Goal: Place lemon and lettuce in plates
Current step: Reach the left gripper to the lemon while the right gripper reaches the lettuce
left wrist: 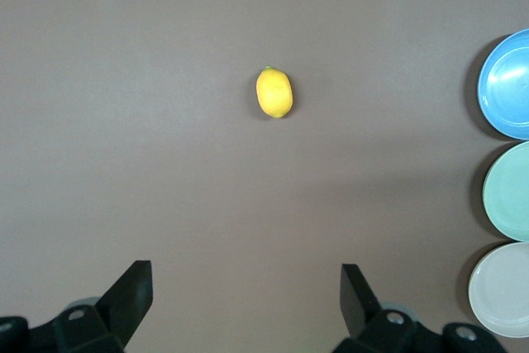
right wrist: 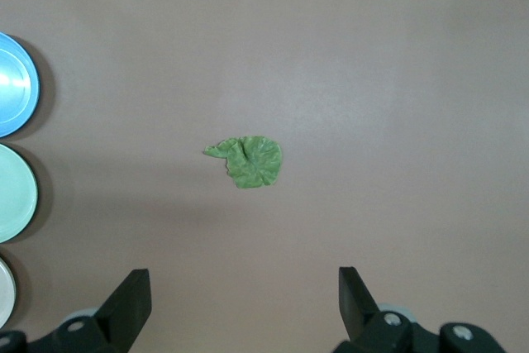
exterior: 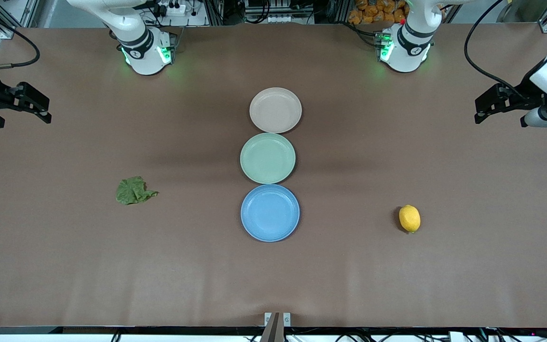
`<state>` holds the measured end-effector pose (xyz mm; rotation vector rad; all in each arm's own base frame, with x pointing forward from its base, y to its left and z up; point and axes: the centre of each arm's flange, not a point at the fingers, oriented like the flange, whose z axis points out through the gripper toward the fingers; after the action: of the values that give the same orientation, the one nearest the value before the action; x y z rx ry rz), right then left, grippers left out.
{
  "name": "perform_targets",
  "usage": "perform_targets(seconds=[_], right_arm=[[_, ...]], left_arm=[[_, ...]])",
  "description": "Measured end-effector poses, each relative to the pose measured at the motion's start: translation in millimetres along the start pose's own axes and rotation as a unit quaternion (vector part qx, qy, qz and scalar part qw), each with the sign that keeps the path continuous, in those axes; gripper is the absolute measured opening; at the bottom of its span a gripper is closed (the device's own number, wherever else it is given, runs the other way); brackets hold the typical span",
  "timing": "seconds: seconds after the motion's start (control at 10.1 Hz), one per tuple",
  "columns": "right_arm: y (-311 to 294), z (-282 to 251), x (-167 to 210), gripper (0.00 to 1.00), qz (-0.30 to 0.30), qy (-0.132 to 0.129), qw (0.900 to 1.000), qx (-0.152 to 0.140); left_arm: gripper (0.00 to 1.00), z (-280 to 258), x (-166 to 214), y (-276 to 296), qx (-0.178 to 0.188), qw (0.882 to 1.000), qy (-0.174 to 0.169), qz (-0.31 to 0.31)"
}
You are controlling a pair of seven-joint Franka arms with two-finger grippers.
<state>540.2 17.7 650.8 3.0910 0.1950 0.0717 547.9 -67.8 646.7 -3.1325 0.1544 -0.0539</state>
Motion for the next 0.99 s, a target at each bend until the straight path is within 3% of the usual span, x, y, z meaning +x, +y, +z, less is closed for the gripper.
perform_targets(seconds=[0.39,0.59,0.99], right_arm=[[1.3,0.1,-0.1,1.00,0.001,0.000,1.000,0.000],[2.8,0.5,-0.1,1.00,0.002,0.000,1.000,0.000],[-2.7,15.5,7.3,1.00,-0.003,-0.013,1.000,0.002]], left_arm=[[1.00,1.7,0.8,-0.2,0.000,1.000,-0.002,0.000],[1.00,24.9,9.2,-1.3,-0.001,1.000,-0.025,0.009],[1.00,157.5,64.2,-10.1,-0.009,0.996,-0.093,0.009]])
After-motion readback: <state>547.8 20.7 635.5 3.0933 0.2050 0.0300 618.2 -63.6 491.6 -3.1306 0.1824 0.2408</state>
